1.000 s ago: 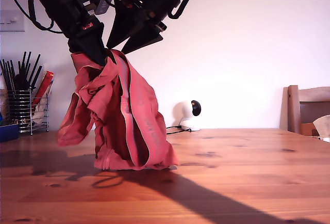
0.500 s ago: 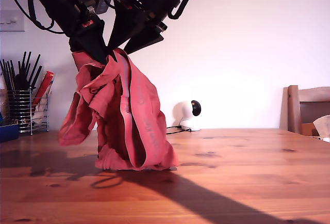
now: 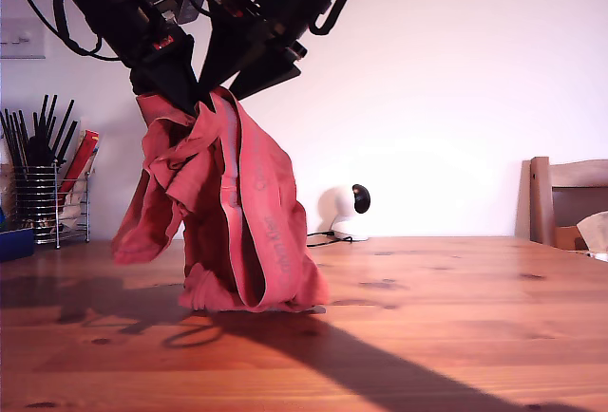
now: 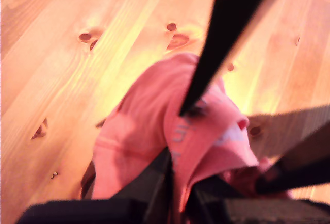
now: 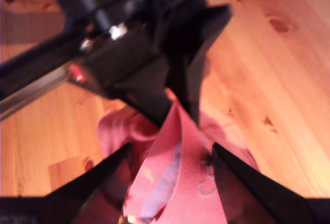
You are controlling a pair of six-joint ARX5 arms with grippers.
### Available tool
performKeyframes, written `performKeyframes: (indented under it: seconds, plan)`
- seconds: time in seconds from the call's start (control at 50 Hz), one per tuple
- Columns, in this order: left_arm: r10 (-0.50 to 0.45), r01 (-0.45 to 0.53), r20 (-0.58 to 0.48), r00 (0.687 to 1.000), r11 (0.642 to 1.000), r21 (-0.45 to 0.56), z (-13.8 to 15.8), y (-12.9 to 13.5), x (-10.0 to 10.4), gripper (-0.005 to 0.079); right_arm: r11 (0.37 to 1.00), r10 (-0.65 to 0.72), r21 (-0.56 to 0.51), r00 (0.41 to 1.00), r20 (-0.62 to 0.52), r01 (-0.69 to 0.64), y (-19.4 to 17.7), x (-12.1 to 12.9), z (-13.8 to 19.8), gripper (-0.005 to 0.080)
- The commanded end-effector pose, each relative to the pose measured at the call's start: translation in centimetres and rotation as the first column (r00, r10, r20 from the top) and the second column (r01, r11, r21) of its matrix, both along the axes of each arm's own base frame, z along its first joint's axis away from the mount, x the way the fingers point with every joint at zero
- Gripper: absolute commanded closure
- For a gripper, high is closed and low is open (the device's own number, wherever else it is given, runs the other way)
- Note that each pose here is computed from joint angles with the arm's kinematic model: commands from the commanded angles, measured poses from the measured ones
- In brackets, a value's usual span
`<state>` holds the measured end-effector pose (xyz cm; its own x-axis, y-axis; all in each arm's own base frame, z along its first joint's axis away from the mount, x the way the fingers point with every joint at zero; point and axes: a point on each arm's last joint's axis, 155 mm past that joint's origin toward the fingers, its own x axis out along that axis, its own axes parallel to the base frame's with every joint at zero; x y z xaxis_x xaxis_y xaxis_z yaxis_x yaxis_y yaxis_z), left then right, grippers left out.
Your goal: Fold the underwear in front of you. After folding it, place it to the left side.
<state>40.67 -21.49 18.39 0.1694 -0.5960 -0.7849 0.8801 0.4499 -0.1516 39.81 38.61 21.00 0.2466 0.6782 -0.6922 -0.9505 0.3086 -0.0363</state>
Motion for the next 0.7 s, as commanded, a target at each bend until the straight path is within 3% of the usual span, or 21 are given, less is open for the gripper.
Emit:
performKeyframes:
  seconds: [0.0, 0.4, 0.68]
  plan:
    - [-0.005, 0.005, -0.016, 1.0, 1.0, -0.011, -0.6, -0.2, 0.3, 0.0764, 1.0, 0.018, -0.009, 1.0, -0.01, -0.018, 0.7, -0.1, -1.1, 0.0312]
    - [-0.024, 0.022, -0.044, 0.999, 0.998, -0.053, 0.6, -0.8, -0.6, 0.0764, 0.996, -0.042, -0.079, 0.998, 0.055, 0.046, -0.3, 1.4, -1.6, 0.0312]
    - [-0.008, 0.009, -0.036, 0.999, 0.999, 0.031, -0.3, 0.5, -0.5, 0.0764, 0.992, -0.047, -0.109, 0.995, 0.089, 0.056, -0.7, 1.8, -1.7, 0.0372]
